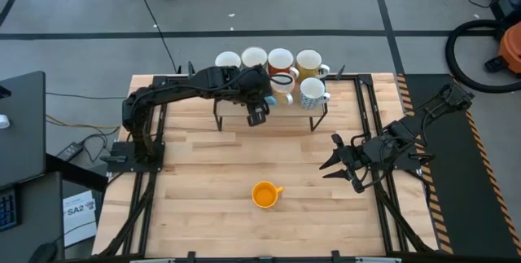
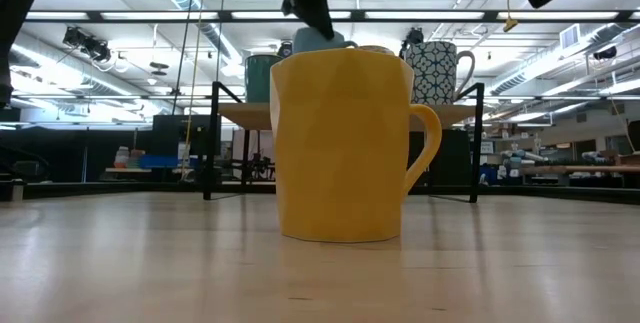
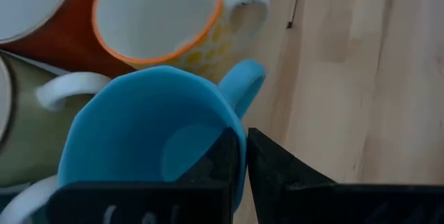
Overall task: Place coffee mugs
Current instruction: Put the blue mug on the shelf
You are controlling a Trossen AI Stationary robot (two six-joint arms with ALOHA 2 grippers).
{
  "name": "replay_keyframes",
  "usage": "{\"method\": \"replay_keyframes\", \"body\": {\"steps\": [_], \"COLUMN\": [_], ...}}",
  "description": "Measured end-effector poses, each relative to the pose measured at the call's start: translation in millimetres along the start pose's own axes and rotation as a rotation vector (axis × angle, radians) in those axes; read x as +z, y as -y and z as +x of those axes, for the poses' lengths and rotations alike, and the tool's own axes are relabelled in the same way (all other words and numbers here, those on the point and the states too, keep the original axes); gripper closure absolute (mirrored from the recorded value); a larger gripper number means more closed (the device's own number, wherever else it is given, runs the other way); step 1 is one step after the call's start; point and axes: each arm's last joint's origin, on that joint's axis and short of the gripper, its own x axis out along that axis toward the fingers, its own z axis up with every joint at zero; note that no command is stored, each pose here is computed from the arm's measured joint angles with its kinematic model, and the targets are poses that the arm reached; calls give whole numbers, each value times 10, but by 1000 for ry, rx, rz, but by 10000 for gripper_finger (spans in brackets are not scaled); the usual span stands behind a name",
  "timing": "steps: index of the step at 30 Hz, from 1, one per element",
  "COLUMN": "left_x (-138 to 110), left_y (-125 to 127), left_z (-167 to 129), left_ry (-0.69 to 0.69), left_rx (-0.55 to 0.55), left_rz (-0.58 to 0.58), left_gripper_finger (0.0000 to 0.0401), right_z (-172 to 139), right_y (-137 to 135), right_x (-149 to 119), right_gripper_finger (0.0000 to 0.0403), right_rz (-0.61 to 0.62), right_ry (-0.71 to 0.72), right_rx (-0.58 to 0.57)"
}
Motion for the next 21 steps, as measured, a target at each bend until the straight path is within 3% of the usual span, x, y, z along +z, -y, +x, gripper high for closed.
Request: {"method": "replay_keyframes", "body": {"steps": [21], "left_x": [-2], "left_y": [-17], "left_z": [11], "left_ry": [-3], "left_rx": [1], "left_rz": [-25], "left_gripper_finger": [372], "right_z": [0], "right_y": [0], "right_x": [0], "right_gripper_finger": [270], "right_rz": [0], "right_ry": [0], "right_rx": [0]}}
